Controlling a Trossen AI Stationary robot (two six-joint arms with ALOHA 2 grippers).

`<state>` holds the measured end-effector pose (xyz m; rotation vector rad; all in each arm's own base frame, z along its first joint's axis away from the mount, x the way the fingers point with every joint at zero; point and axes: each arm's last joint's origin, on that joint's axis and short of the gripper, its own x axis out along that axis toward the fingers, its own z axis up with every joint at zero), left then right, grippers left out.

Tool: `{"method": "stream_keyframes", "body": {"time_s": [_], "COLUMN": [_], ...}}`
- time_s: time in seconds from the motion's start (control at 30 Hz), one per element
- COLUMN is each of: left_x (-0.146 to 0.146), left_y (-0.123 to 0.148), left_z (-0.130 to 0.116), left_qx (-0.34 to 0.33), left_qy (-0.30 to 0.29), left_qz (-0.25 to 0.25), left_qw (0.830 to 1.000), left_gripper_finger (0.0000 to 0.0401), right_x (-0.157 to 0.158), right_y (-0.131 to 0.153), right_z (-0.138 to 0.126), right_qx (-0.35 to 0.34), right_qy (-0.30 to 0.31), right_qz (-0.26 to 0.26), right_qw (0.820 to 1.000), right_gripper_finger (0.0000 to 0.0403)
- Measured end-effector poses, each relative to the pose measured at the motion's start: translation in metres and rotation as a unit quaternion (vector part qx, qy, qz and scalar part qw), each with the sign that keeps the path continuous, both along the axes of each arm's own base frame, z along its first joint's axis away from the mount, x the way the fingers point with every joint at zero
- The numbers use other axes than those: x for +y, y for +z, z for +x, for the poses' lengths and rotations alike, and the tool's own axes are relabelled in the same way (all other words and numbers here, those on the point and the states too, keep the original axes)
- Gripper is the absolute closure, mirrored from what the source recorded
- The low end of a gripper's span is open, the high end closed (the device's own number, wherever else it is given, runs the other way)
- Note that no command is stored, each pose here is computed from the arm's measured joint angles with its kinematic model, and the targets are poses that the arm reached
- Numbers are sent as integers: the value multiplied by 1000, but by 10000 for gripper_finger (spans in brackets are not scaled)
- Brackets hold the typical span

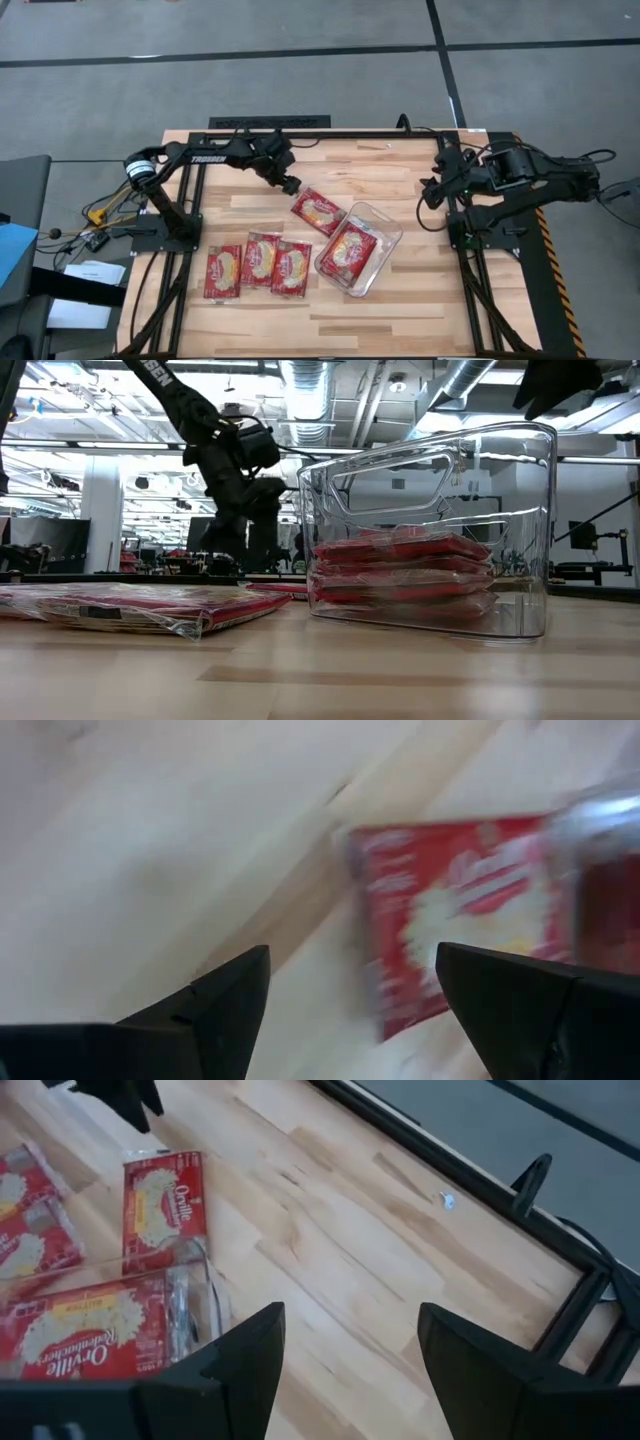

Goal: Sort popcorn bags into baskets
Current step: Put the red popcorn packet into the transparent bin

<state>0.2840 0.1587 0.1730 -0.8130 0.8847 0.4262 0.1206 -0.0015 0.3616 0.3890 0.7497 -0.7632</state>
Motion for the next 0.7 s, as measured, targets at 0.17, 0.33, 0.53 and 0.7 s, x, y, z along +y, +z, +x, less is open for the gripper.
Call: {"method": "stream_keyframes", "body": {"time_s": [0.17, 0.33, 0.53, 0.7], "left_x": [-7, -15, -25, -32], "left_y": [-14, -28, -38, -48], "left_z": [0, -4, -5, 7], "left_qx": [-6, -30, -60, -78], "left_qy": [16, 47, 67, 55], "left_qz": [-5, -23, -53, -76], "left_qw": [1000, 998, 995, 992], "left_gripper_finger": [126, 126, 126, 126], "right_x": [0, 0, 0, 0], "right_y": [1, 1, 1, 1], "right_z": [1, 1, 1, 1], "right_qx": [-8, -10, -11, -11], "right_qy": [-2, -3, -4, -4], "right_qz": [-2, -3, -5, -6], "right_qw": [1000, 1000, 1000, 1000], "right_gripper_finger": [148, 148, 148, 148]}}
